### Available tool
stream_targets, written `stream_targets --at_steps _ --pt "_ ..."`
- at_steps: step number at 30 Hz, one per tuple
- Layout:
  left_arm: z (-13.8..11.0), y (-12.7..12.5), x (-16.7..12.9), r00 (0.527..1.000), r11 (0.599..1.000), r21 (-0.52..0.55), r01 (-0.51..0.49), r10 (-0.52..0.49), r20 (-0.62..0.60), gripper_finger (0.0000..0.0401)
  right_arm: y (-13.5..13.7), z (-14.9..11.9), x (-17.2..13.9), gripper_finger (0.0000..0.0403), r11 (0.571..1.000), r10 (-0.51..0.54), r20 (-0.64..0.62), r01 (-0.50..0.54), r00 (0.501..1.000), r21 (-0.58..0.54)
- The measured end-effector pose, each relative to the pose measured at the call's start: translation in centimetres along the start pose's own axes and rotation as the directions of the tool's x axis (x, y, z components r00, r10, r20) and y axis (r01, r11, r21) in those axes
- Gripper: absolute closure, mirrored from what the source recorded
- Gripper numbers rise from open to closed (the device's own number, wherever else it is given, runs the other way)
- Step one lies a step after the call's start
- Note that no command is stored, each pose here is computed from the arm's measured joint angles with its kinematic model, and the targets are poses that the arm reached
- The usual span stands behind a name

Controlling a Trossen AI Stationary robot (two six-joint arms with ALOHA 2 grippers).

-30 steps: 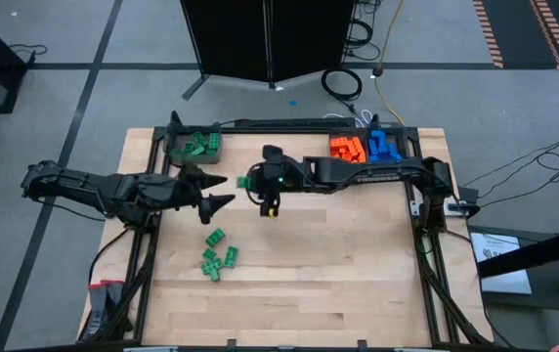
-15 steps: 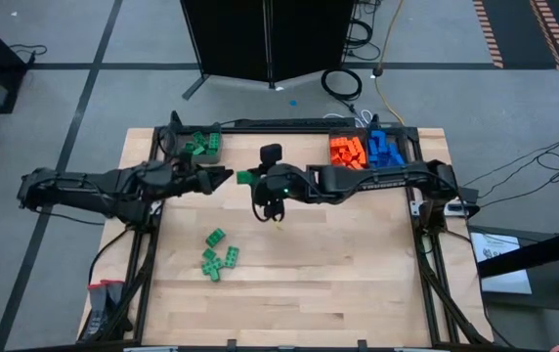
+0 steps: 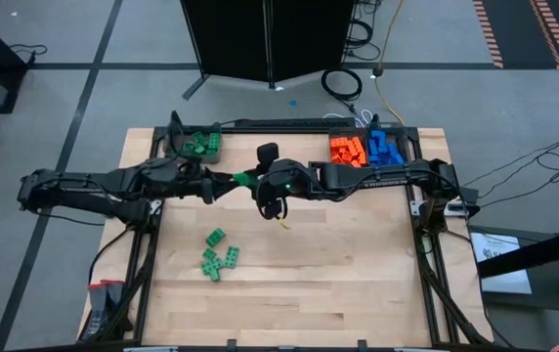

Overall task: Sort blocks
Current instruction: Put the green game piece into the left black bin

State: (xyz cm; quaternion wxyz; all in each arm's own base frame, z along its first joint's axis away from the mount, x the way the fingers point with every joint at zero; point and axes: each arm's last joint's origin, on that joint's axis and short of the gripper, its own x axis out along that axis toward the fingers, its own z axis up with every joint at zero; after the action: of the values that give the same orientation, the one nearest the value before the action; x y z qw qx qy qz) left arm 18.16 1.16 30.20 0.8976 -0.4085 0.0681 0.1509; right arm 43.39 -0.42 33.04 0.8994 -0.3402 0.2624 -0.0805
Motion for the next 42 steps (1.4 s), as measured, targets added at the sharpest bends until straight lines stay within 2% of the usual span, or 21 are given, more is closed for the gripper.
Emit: stream_targets --at_steps 6,14,18,33,42 --pt "-0.40 0.16 0.81 0.999 1.000 0.014 -0.013 0.013 -0.036 0.0058 -0.28 0.37 0.00 0.0283 1.000 -0.026 0.039 0.027 0.999 -0.016" --pt "0.13 -0.39 0.87 0.999 0.999 0.044 0.032 -0.033 0.032 0.0058 -0.10 0.13 0.01 0.0283 1.000 -0.005 0.017 0.005 1.000 -0.005" --pt "0.11 -0.44 0.88 0.999 0.998 0.047 0.044 -0.045 0.022 0.0069 -0.14 0.19 0.00 0.0283 1.000 -0.009 0.023 0.009 1.000 -0.002" --pt "0.15 -0.61 0.86 0.997 0.995 0.060 0.077 -0.078 0.008 0.0177 -0.38 0.38 0.05 0.0283 0.999 -0.029 0.046 0.030 0.998 -0.011" --pt "0.19 -0.54 0.88 0.998 0.997 0.059 0.056 -0.058 0.028 0.0244 -0.81 0.27 0.17 0.0283 0.999 -0.047 0.053 0.047 0.997 -0.003"
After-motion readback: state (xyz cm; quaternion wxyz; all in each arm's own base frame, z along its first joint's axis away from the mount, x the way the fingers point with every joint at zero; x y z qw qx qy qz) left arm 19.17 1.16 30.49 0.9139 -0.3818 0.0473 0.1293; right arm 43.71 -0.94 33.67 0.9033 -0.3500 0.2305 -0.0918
